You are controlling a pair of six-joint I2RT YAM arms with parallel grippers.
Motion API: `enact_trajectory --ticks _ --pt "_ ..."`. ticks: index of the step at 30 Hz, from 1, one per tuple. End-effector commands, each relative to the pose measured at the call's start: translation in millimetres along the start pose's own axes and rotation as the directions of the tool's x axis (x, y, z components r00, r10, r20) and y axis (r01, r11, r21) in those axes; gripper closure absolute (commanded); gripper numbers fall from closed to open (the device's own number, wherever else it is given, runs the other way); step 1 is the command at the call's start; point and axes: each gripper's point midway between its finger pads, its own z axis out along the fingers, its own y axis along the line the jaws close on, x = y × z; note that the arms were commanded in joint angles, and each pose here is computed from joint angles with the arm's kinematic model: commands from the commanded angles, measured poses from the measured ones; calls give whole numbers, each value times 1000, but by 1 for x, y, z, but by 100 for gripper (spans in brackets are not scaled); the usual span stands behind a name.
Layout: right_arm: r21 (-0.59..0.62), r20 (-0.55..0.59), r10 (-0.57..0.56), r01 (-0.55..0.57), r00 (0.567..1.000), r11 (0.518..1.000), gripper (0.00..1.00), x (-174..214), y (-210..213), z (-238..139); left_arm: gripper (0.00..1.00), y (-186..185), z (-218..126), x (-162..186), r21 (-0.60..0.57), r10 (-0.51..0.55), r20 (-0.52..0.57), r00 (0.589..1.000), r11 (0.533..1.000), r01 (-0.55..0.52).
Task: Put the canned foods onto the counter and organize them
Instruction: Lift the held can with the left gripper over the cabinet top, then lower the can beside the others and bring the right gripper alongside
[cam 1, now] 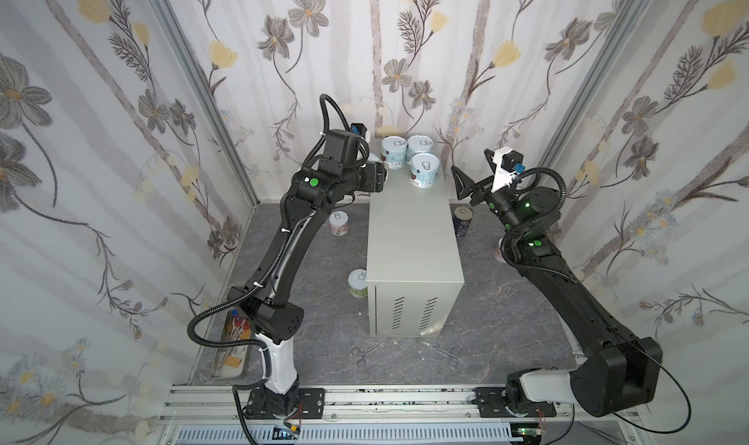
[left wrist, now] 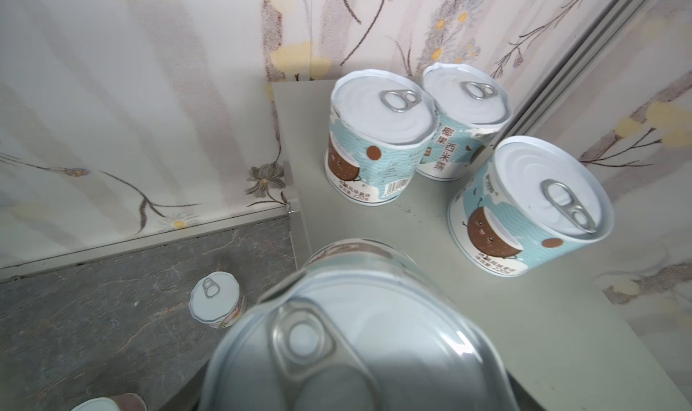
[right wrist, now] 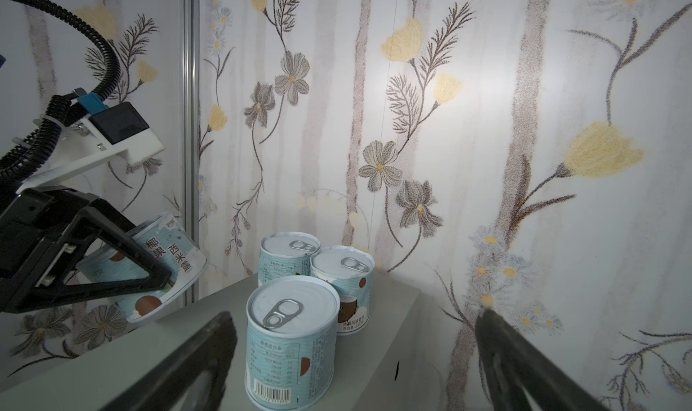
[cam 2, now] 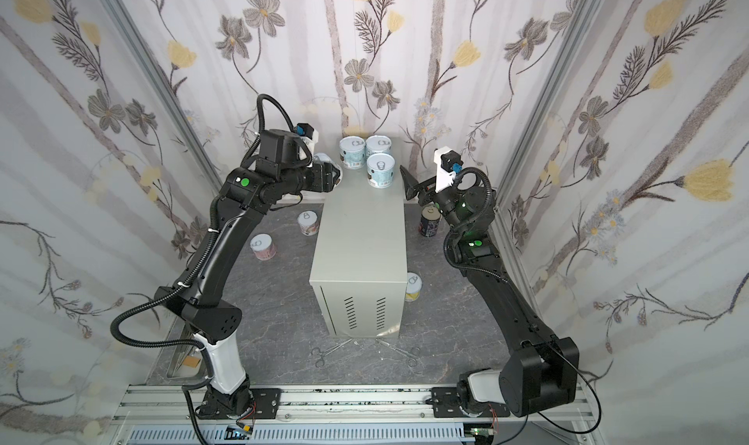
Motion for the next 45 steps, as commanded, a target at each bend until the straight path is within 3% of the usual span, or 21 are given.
enact_trajectory --ticks 1,18,32,39,45 --pt "-2 47 -14 14 999 1000 0 -14 2 -4 36 -10 3 -15 22 26 61 998 999 -28" --pt "12 5 -9 9 1000 1000 0 3 4 -16 22 -28 30 0 74 39 15 999 996 -40" --pt "9 -19 -21 21 1000 1000 0 9 5 -22 19 -42 30 -11 103 60 63 996 992 -66" --pt "-66 -32 -47 45 998 997 0 10 18 -22 16 -49 11 -23 131 107 108 988 984 -121" --pt "-207 -45 -84 73 995 976 0 16 40 -20 15 -53 -16 -36 140 144 186 972 975 -171"
